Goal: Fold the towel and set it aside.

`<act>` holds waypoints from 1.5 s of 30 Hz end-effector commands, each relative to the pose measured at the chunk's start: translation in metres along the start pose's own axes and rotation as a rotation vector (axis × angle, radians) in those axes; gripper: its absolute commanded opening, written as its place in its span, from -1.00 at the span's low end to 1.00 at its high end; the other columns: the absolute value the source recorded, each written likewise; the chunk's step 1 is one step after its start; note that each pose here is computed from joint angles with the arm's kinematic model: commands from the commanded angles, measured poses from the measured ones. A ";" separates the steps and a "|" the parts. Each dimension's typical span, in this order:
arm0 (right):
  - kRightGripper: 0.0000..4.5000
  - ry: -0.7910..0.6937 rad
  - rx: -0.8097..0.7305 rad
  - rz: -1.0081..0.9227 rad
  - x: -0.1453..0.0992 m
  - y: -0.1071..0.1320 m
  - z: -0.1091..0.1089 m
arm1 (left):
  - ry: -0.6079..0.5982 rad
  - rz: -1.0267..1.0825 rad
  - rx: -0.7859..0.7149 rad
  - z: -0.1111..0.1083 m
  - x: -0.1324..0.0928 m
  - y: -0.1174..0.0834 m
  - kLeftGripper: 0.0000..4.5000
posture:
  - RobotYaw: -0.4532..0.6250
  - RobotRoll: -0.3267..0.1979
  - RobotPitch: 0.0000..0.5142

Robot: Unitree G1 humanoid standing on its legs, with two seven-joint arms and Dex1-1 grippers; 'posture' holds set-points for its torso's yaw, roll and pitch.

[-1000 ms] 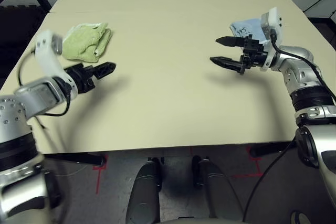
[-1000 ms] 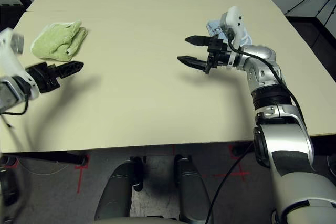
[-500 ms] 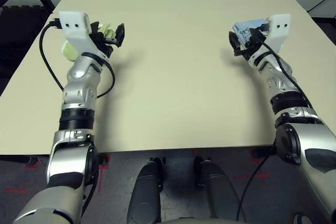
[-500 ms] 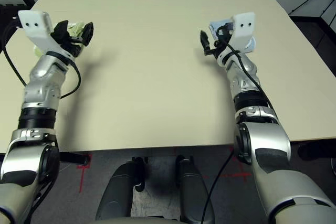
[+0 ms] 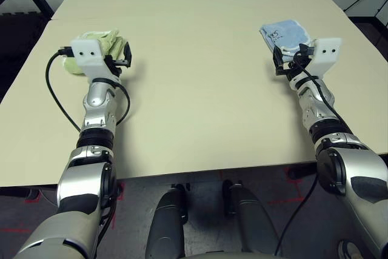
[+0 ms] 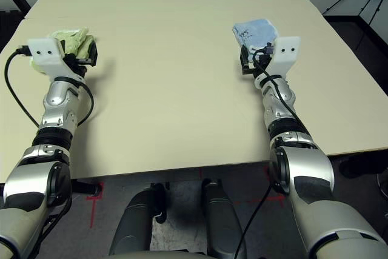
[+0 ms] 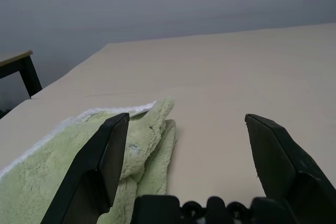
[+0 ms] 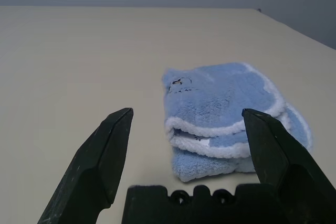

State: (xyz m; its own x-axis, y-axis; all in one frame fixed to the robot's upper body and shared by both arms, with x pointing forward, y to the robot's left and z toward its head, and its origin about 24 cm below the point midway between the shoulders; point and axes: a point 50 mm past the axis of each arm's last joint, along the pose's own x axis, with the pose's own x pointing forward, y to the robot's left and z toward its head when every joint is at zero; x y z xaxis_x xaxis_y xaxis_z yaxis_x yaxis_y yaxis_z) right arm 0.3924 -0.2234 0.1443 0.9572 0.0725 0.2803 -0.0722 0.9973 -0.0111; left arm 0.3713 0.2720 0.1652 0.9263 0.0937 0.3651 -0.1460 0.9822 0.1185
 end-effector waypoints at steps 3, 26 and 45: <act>1.00 -0.003 0.015 0.021 -0.002 -0.005 0.000 | 0.078 -0.020 0.005 -0.017 -0.015 0.015 0.99 | -0.32 0.25 -0.36; 1.00 0.027 0.022 0.039 0.002 -0.004 0.002 | 0.074 0.060 -0.010 -0.012 -0.020 0.041 0.99 | -0.31 0.25 -0.38; 1.00 0.046 0.019 0.011 0.000 -0.008 -0.001 | 0.102 0.047 0.001 -0.017 -0.024 0.045 0.99 | -0.31 0.25 -0.37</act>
State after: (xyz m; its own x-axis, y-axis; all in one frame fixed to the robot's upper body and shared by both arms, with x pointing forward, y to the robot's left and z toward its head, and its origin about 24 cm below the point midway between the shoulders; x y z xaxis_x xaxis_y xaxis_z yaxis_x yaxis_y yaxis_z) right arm 0.3947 -0.2262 0.1505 0.9576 0.0995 0.2703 -0.1032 0.9947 -0.0004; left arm 0.3519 0.3120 0.1531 0.9402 0.1496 0.3061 -0.1859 0.9781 0.0930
